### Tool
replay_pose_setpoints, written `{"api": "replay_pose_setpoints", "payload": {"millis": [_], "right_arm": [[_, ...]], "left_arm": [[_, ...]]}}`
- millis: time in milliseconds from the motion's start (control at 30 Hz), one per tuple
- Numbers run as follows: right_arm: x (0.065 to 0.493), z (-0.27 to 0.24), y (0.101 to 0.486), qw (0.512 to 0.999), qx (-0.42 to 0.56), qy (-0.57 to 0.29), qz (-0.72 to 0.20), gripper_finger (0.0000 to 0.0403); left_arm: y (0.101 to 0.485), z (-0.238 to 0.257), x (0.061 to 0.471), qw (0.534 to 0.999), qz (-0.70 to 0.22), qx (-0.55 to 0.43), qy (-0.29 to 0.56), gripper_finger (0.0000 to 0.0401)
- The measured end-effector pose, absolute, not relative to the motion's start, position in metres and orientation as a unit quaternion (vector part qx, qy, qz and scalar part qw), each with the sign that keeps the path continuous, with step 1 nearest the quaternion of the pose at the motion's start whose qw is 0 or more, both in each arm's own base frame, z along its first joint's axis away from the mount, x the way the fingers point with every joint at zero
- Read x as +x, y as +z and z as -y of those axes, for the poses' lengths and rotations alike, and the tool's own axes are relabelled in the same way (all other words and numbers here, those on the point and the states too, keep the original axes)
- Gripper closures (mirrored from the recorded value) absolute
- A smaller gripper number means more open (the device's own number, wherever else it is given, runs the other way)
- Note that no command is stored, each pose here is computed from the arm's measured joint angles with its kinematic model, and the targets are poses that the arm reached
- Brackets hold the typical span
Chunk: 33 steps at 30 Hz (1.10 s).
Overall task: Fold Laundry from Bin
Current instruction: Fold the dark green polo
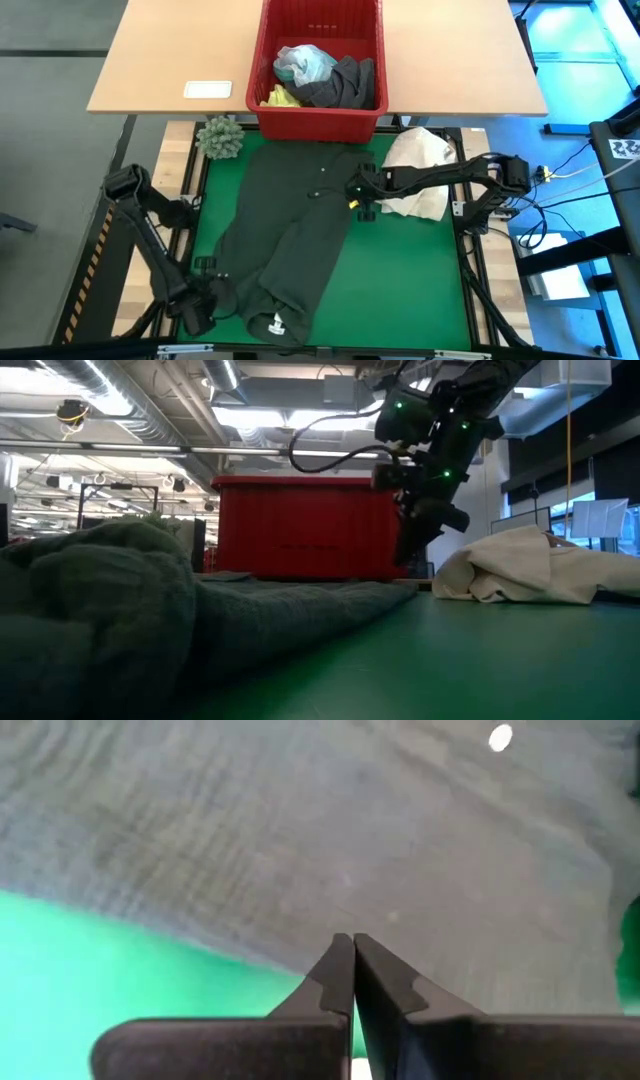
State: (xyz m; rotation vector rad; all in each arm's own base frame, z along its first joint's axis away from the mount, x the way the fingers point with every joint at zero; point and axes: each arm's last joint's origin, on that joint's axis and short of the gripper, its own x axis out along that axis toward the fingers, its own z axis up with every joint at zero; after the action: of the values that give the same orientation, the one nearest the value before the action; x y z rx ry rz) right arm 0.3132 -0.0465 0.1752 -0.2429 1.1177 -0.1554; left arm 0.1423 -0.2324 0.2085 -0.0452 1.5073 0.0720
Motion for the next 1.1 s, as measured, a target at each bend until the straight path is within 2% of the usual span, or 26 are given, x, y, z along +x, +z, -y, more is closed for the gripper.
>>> {"api": "replay_pose_setpoints", "payload": {"millis": [267, 533, 733, 1100], "right_arm": [[0.317, 0.047, 0.178, 0.852, -0.111, -0.076, -0.506, 0.0393], [0.319, 0.046, 0.178, 0.856, -0.108, -0.07, -0.5, 0.0393], [0.319, 0.046, 0.178, 0.859, -0.104, -0.064, -0.497, 0.0393], [0.319, 0.046, 0.179, 0.86, -0.104, -0.063, -0.495, 0.0393]], "left_arm": [[0.198, 0.241, 0.14, 0.728, -0.684, -0.012, 0.033, 0.0313], [0.163, 0.233, 0.135, 0.705, -0.708, -0.038, 0.029, 0.0229], [0.161, 0.232, 0.132, 0.692, -0.72, -0.044, 0.028, 0.0183], [0.161, 0.232, 0.129, 0.692, -0.719, -0.042, 0.04, 0.0166]]}}
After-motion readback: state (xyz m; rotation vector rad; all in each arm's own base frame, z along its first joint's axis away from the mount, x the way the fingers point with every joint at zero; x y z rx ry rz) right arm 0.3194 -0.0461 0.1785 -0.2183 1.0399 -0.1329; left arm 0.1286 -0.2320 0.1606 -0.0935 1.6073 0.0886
